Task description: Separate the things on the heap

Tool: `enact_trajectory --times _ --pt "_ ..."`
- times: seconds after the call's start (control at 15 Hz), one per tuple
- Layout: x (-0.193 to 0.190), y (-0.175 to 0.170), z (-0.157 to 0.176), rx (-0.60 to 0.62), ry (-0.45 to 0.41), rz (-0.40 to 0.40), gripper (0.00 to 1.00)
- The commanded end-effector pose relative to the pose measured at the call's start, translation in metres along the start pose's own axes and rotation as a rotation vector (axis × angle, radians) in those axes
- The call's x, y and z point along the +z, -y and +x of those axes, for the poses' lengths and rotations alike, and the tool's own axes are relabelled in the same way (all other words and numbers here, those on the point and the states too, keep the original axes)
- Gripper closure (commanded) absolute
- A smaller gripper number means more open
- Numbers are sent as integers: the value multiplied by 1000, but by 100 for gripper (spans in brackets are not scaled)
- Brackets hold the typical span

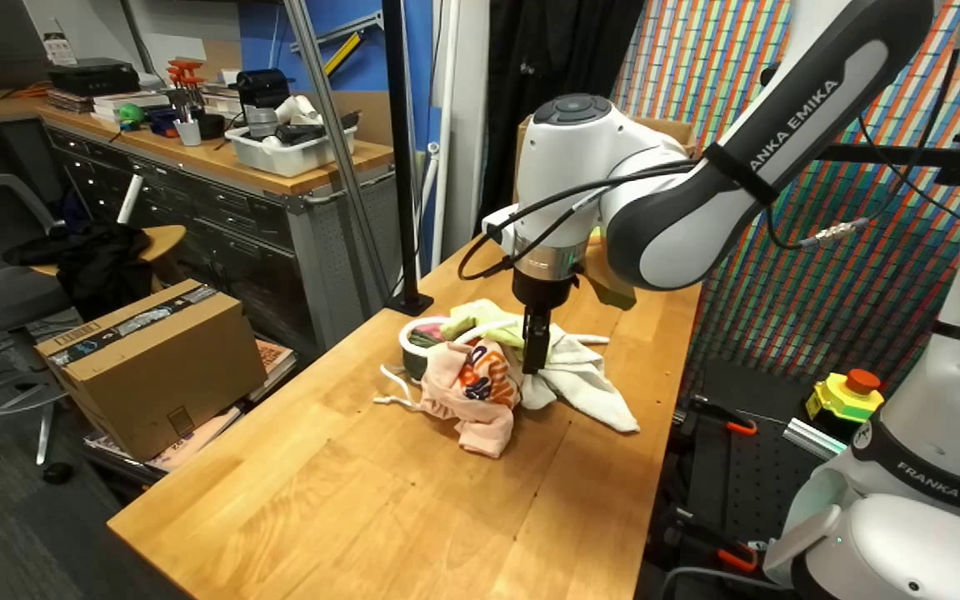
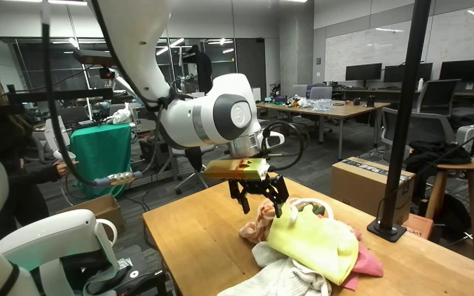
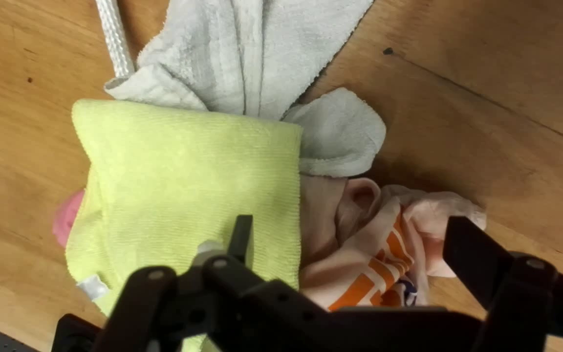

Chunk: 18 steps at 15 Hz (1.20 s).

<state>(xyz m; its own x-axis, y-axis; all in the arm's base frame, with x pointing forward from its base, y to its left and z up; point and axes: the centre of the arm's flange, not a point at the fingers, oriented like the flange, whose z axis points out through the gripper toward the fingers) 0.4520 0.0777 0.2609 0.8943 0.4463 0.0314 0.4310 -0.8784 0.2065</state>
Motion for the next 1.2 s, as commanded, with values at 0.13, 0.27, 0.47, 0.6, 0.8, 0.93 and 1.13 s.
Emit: enact_trajectory --times 0.13,0.27,0.47,0.6,0.8,0.93,1.13 --pt "31 -10 15 15 -2 -89 0" --pt "37 -17 17 17 2 -115 5" --pt "42 -26 19 26 8 -137 31" --pt "45 -30 19 32 15 -142 47" --pt "45 -33 17 38 29 -141 69" --pt "44 -36 13 42 40 -147 85" --pt "38 -41 8 51 56 -161 99"
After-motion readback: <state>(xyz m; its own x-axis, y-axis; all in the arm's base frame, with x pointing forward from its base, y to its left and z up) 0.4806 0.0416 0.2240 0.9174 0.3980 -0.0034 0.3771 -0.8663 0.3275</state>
